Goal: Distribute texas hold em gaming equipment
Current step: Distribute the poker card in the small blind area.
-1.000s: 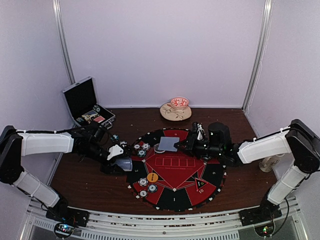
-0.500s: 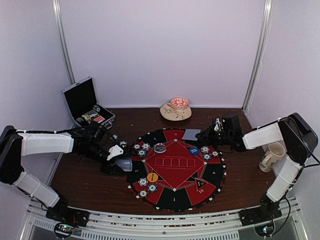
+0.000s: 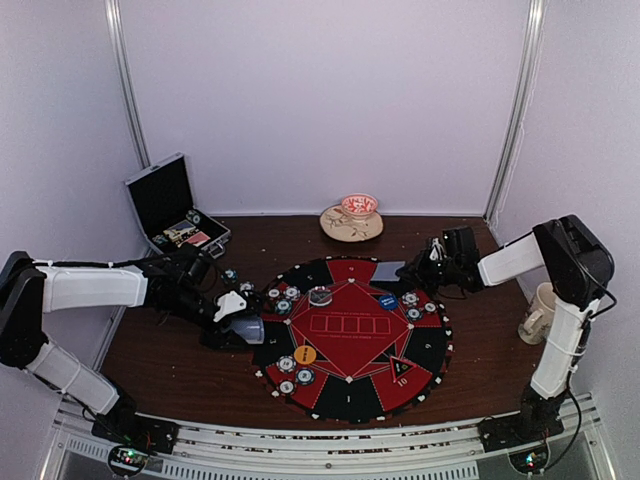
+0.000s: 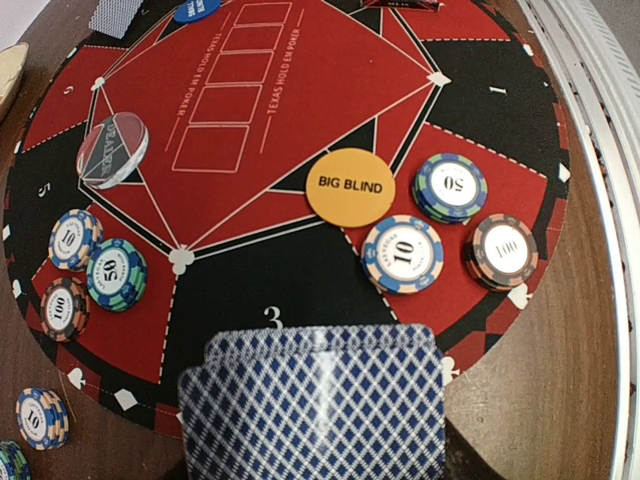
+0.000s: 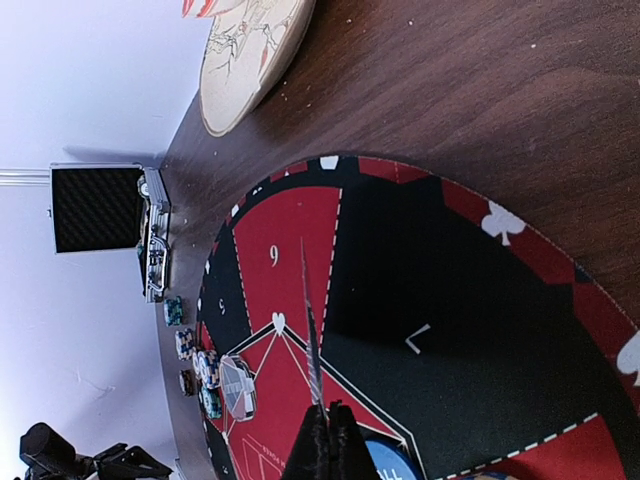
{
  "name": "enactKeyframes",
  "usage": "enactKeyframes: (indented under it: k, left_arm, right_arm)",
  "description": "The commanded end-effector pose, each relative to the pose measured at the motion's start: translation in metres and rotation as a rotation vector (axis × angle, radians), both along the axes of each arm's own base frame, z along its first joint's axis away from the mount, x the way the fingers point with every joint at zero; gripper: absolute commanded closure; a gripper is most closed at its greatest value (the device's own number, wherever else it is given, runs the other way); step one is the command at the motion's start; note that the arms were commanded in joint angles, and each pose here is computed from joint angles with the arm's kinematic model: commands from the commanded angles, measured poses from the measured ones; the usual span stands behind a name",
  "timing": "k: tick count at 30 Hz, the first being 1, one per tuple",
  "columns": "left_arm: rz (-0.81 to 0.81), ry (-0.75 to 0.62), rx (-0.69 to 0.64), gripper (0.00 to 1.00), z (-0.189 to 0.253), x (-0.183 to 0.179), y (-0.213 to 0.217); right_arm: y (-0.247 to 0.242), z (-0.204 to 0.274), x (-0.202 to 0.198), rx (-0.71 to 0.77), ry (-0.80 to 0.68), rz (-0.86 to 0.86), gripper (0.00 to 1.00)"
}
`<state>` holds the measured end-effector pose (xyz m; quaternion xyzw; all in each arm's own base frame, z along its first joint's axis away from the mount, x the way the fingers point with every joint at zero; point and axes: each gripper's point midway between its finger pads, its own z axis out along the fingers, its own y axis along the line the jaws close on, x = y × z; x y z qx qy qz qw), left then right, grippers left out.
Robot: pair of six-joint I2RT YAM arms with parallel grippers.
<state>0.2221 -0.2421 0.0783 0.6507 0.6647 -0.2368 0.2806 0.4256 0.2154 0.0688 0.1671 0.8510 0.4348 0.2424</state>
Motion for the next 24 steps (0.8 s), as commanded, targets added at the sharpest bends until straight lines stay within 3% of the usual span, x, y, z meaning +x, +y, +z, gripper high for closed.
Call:
enactKeyframes:
  k: [1, 17, 24]
  left_arm:
    - [-0.015, -0.017, -0.029, 0.48, 0.004, 0.002, -0.003]
    - [-0.017, -0.018, -0.027, 0.48, 0.004, 0.001, -0.003]
    - [-0.017, -0.017, -0.028, 0.48, 0.004, 0.001, -0.003]
  right_arm:
    - [-0.004, -0.006, 0.007, -0.003, 0.006, 0.018, 1.00]
    - [-0.017, -0.018, 0.024, -0.028, 0.034, -0.003, 1.00]
    - [-0.025, -0.021, 0.024, -0.081, 0.048, -0.019, 0.77]
